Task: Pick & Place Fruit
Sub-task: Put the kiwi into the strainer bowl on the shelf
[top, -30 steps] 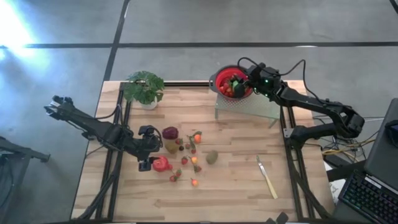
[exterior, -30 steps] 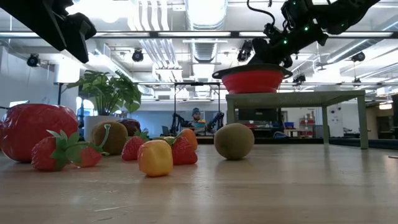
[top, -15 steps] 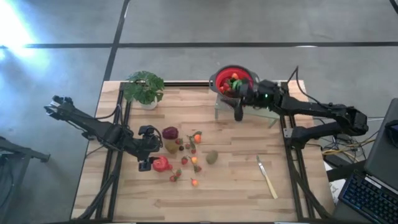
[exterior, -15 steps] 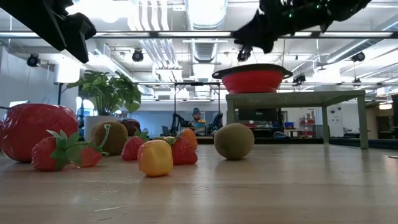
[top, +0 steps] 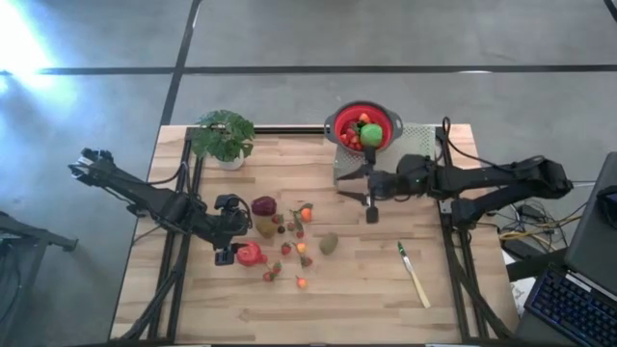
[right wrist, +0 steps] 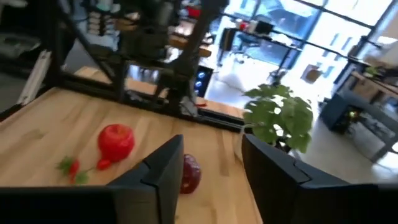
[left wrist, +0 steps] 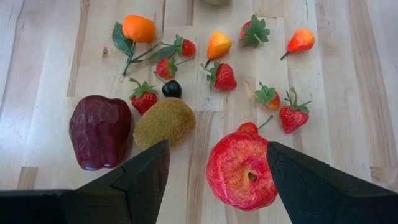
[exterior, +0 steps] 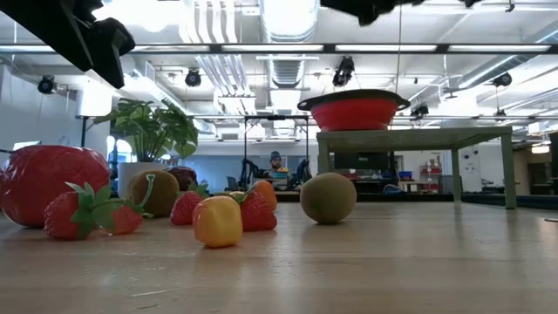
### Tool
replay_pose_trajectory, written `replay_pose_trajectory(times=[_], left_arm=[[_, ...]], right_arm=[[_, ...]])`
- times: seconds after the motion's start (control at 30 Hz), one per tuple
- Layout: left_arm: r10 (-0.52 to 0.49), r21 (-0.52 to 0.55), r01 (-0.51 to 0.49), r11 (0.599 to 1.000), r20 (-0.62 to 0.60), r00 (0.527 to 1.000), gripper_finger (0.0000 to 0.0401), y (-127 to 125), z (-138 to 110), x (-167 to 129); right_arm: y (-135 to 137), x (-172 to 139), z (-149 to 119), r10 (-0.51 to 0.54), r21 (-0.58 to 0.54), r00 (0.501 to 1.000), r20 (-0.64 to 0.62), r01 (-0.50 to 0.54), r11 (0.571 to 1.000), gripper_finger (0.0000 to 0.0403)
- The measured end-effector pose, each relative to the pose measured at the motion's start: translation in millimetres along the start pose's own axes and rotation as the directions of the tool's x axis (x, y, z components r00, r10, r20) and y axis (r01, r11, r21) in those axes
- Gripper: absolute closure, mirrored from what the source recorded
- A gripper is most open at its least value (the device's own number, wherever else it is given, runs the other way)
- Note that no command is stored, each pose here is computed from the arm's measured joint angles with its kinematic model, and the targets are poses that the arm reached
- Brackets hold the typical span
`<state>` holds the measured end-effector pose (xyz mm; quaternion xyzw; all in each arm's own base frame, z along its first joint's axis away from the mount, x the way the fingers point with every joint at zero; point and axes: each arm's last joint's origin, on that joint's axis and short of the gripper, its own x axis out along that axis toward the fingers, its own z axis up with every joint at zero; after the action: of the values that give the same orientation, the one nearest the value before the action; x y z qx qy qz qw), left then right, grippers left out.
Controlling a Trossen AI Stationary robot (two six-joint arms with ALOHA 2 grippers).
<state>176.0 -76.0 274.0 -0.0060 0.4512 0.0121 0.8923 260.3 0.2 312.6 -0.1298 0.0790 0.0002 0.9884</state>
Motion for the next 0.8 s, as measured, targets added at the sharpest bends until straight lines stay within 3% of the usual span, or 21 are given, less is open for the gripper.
replay_pose_trajectory(times=[0.17, 0.43, 0.8], left_arm=[[-0.001, 0.000, 0.001, 1.000, 0.001, 1.000, 0.0128, -0.1, 0.1, 0.0], [0.000, 0.000, 0.000, 1.000, 0.000, 1.000, 0.0128, 0.0, 0.1, 0.0], [0.000, 0.000, 0.000, 1.000, 0.000, 1.000, 0.0128, -0.1, 0.1, 0.0]], right_arm=[[7.0, 10.4, 8.5, 0.070, -0.093, 0.987, -0.148, -0.084, 0.992, 0.0201], [12.4, 44.2, -5.6, 0.126, -0.096, 0.906, -0.404, -0.179, 0.979, 0.0141], [33.7, 94.2, -36.1, 0.213, -0.070, 0.650, -0.729, -0.380, 0.922, 0.0079]])
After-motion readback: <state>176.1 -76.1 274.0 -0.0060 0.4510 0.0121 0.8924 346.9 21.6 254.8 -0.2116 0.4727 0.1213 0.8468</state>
